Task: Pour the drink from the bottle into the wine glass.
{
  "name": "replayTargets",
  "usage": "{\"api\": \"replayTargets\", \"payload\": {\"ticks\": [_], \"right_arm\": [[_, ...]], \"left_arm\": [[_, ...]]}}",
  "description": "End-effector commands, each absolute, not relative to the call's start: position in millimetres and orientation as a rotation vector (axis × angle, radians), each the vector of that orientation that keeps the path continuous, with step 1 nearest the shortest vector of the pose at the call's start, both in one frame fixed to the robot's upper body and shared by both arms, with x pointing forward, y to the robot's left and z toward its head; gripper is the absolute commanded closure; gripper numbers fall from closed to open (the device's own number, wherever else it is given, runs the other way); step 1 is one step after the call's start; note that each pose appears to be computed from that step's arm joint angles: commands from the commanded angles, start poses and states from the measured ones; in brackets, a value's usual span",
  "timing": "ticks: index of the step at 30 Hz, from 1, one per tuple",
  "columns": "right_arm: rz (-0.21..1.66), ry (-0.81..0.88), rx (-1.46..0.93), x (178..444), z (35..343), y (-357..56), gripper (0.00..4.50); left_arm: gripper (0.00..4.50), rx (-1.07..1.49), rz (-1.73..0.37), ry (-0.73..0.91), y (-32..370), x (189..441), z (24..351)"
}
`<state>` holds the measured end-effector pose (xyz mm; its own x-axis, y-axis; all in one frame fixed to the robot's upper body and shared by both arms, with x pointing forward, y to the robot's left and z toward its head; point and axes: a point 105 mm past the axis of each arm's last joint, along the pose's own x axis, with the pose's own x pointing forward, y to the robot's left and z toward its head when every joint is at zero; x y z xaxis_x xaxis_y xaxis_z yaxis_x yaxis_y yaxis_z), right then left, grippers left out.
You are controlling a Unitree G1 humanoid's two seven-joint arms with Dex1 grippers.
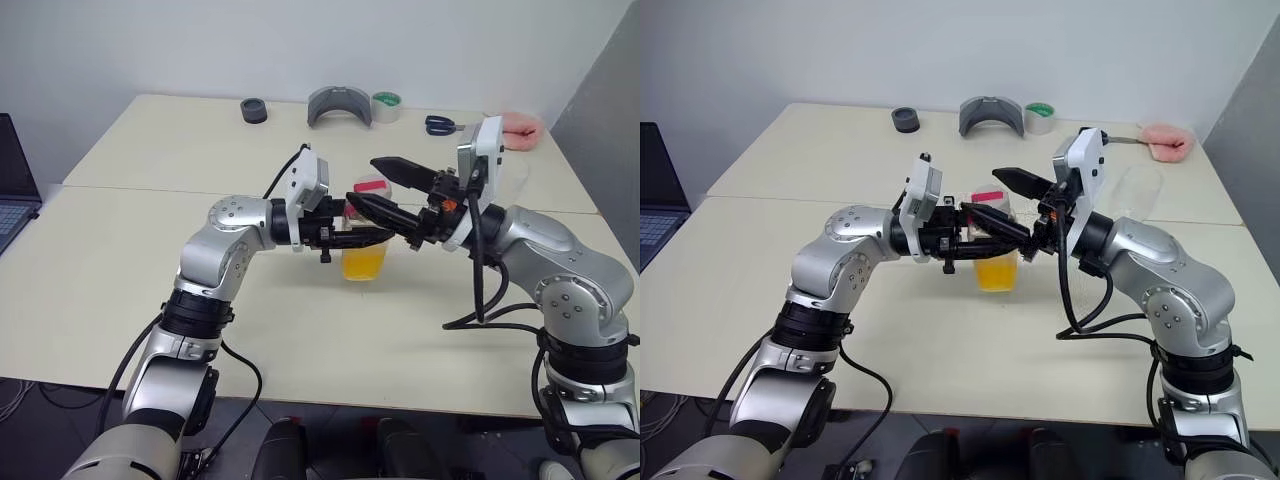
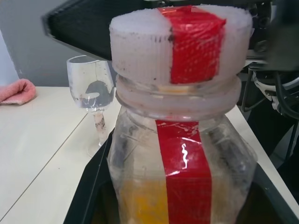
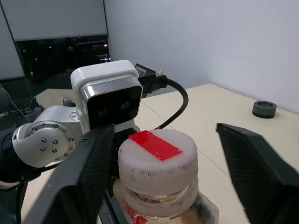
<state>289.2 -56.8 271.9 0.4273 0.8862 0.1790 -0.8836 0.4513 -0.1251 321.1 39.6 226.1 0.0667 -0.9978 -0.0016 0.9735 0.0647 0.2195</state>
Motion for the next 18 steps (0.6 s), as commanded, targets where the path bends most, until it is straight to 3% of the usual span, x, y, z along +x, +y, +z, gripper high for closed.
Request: {"api": "replayTargets", "payload": {"ticks": [1,2,13,18], "right_arm": [[1.104,-0.298,-0.033,285,283,-59,2.35],[1.103,-0.302,-0.033,285,284,-59,2.66],[1.073,-0.477,0.039,281,326,-69,2.67],[0.986,-0.446,0.001,290,313,-86,2.67]], "left_arm": [[2.66,0.211,-1.500,-0.235,40,318,241],[2.66,0.211,-1.500,-0.235,40,318,241],[2.66,0.213,-1.509,-0.229,39,319,240],[2.66,0.214,-1.509,-0.233,39,319,241]]}}
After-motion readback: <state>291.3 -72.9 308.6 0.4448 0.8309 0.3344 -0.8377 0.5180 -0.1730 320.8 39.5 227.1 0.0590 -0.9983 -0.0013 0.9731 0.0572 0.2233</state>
